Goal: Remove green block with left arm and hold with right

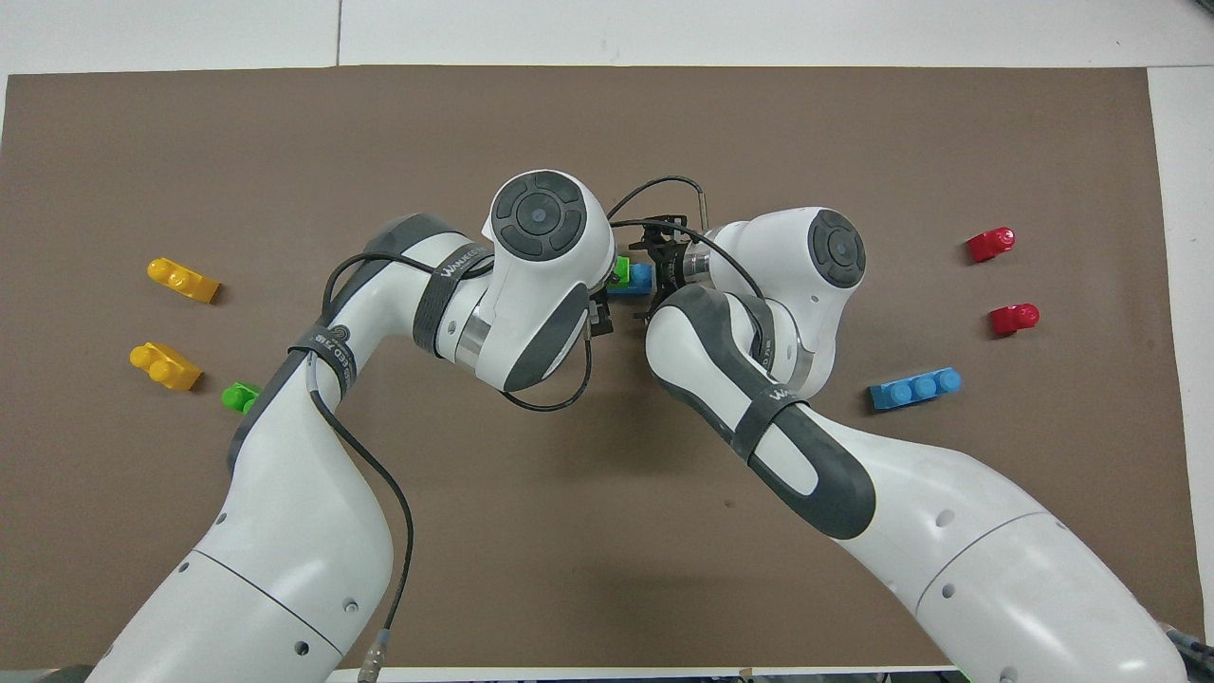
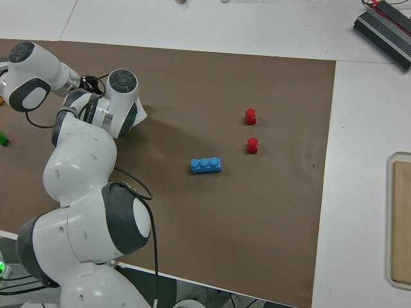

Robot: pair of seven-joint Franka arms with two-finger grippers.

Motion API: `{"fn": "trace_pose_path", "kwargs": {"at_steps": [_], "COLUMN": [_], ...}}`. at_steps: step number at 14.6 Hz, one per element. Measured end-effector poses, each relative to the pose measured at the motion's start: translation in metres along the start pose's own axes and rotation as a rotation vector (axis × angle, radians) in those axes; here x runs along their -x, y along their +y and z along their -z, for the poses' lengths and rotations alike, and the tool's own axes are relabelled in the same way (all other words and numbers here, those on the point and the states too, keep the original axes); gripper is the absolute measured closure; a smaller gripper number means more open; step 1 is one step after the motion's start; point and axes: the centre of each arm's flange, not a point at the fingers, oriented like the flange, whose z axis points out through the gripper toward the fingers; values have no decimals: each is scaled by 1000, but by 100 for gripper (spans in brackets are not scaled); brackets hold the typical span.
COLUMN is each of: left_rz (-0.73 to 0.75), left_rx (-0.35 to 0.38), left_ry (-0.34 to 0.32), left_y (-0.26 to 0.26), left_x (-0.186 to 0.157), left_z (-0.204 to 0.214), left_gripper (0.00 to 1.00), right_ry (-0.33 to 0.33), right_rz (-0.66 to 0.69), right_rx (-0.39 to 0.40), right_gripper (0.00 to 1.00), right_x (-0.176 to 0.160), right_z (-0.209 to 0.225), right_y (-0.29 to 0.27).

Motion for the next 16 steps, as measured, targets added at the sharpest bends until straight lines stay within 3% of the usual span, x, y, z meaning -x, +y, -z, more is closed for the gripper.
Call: {"fn": "trace_pose_path", "kwargs": {"at_steps": [2,3,7,14,16], "left_rz": [0,0,0,0,1], "left_rx": [0,1,1,1,-1], "left_ry": [0,-1,-1,-1,1], "left_y": [0,0,0,0,0], "left_x": [0,0,0,0,-1], "left_z": [0,0,0,0,-1], "left_gripper": [0,0,0,0,19], "right_ry": [0,1,0,0,0], "right_rz": [0,-1,-2,-3,-3], "right_rx": [0,0,-2,-4,-4], "right_gripper": [10,15,62,65,65], "right_x": [0,-1,-1,-1,-1], "right_z": [0,0,1,2,2], "right_y": [0,0,-1,-1,-1]}}
